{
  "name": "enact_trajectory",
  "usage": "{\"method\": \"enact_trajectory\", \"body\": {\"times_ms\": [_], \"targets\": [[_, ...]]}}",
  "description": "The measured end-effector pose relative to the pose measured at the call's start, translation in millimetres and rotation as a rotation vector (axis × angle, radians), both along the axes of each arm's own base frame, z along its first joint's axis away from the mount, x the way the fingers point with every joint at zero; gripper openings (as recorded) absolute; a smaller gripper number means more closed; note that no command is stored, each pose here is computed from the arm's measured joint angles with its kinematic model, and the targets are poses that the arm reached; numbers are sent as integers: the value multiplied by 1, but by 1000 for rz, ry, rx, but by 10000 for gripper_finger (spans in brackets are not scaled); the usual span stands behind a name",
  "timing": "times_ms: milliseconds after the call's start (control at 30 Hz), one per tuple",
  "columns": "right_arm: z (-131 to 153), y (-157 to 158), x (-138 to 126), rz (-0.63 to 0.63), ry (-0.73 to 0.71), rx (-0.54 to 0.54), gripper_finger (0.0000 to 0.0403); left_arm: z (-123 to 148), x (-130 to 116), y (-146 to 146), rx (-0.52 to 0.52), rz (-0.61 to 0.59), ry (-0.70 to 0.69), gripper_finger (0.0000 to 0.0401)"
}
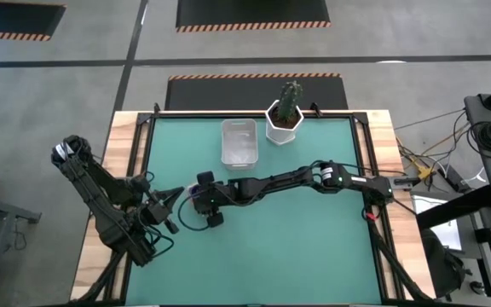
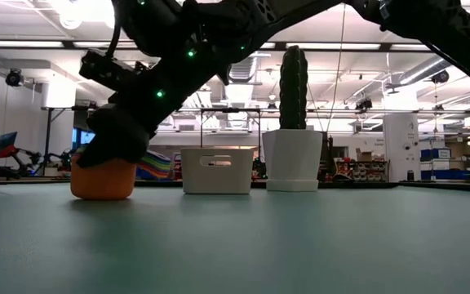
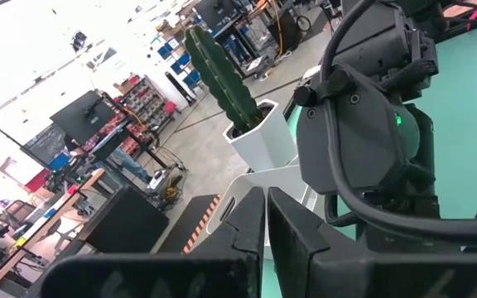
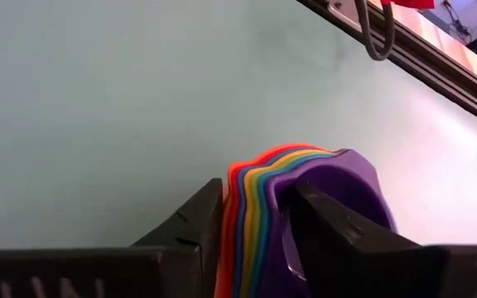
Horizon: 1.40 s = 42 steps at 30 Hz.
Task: Nest measuring cups in basket
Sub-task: Put the nested measuring cups into the gray bin
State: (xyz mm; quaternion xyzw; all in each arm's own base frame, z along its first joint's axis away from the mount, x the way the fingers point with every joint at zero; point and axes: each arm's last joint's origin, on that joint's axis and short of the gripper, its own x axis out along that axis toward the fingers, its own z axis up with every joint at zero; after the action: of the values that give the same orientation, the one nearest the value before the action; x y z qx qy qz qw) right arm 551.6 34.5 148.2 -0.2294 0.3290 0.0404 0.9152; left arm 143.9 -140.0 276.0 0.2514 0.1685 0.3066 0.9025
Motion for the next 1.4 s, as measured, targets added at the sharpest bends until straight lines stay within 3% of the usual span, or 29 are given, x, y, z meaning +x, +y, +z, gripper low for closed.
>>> {"method": "enact_trajectory", "body": {"times_ms": [1200,1400], "targets": [[42,-2,-12,-25,115,-22,105,0,0,0,-1,0,1,0],[45,0,-14,-7,115,35,99,2,1,0,36,-20,-62,0]]}}
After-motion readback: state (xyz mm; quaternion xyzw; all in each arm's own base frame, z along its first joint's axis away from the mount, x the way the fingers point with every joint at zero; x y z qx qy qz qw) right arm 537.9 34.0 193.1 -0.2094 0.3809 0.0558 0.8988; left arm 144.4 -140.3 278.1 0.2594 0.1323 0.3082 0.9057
